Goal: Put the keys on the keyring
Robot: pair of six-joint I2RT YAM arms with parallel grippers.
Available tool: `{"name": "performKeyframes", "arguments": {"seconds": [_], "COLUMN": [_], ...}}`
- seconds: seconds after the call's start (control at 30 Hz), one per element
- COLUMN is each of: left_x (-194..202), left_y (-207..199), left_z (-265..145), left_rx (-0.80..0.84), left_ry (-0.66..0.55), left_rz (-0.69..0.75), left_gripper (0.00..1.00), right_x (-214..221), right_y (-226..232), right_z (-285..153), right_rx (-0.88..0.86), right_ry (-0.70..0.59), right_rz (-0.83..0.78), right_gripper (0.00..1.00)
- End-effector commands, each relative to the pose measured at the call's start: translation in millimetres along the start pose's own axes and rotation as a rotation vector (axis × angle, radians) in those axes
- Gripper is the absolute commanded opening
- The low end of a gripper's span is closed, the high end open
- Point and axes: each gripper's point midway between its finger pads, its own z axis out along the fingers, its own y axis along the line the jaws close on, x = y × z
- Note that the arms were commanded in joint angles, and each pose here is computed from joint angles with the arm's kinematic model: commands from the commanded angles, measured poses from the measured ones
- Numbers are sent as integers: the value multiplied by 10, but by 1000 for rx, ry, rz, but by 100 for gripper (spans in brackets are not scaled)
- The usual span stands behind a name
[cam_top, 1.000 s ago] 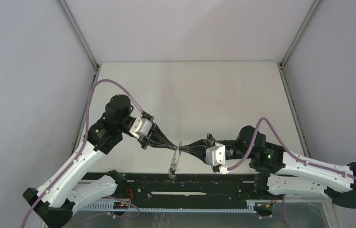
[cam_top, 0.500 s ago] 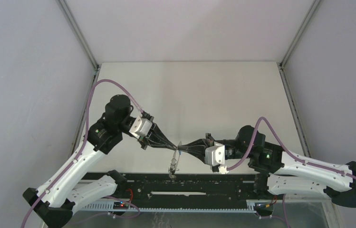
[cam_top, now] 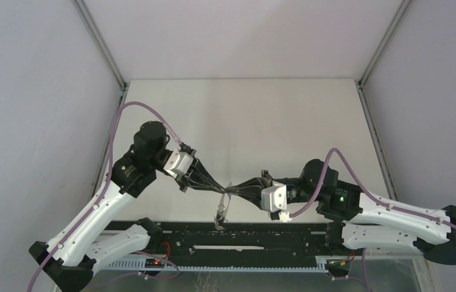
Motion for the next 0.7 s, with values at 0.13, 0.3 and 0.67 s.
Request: {"name": "performKeyframes", "arguments": {"seconds": [0.13,0.3,0.67], "left_x": [68,75,108], "left_y": [-38,-51,-41], "left_z": [19,22,48], "left_rx": [25,31,37], "left_ry": [-8,-10,-6], "left_rz": [-16,-15,-7], "left_gripper": [0,0,0], "right_x": [-252,-206,-161], "right_y": [-216,-221,-314], "right_z": [75,100,201], "right_rx": [-10,-58,-49], "right_ry": [-76,-63,-55], "right_rz": [6,37,30], "right_gripper": [0,0,0]}}
